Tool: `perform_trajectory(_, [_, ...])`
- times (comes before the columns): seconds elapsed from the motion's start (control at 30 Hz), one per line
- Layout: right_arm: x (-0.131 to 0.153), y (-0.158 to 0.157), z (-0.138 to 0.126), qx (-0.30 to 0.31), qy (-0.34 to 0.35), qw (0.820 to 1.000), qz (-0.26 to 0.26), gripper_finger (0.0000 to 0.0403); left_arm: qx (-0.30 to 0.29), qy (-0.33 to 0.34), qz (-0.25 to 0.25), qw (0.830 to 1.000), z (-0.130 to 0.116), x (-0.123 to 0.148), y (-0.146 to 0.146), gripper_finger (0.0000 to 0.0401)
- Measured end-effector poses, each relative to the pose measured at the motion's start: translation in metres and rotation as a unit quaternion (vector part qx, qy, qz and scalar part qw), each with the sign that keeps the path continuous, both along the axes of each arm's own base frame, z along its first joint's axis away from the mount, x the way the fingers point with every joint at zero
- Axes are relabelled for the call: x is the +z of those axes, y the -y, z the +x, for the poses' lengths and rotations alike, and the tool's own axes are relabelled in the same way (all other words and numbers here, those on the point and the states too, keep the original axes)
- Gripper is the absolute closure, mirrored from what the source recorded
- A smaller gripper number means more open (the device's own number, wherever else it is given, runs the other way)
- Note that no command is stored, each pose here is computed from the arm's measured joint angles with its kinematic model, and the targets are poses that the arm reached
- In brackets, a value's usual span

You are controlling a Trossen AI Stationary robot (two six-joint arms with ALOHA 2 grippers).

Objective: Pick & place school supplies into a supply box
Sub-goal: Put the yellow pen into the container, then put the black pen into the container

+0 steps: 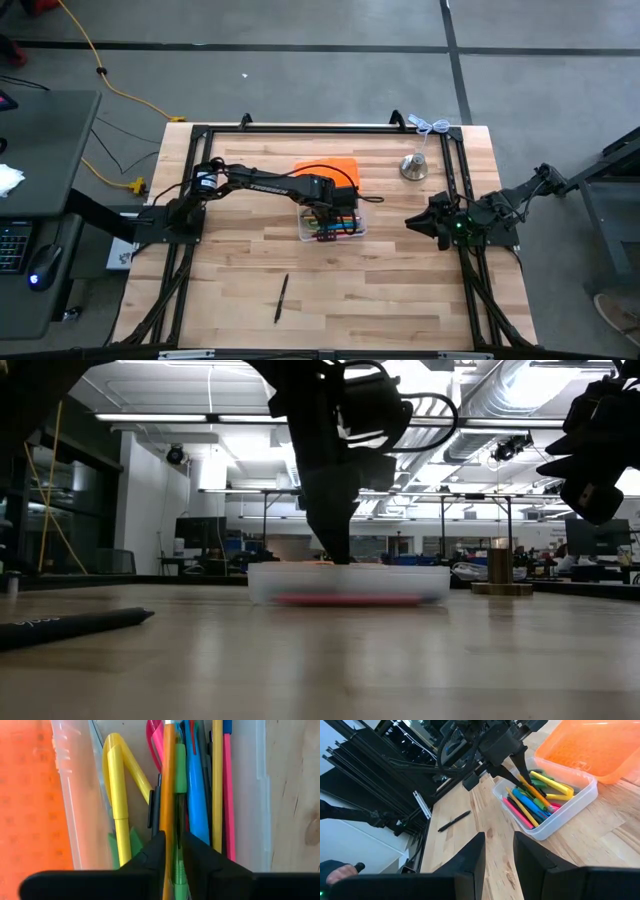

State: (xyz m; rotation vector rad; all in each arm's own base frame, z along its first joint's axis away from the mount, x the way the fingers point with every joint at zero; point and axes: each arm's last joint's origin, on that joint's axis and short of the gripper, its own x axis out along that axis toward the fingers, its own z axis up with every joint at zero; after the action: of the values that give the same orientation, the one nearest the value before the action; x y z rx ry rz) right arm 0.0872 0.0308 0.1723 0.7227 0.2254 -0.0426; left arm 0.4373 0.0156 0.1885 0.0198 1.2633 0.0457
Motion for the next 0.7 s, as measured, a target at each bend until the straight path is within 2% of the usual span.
perform_trajectory(0.3, [0.000,0.000,0.000,0.000,0.000,1.000,0.000,0.0325,0.002,0.000,0.000,1.000,0.001,0.003,0.000,0.0267])
perform_trajectory(0.53, [0.000,0.000,0.000,-0.001,0.000,1.000,0.000,0.0325,0.003,0.011,0.007,1.000,0.006,0.032,-0.001,0.0253])
perform_trajectory(0.7, [0.000,0.000,0.000,0.000,0.000,1.000,0.000,0.0325,0.032,-0.018,0.003,0.999,0.000,0.062,-0.001,0.0252])
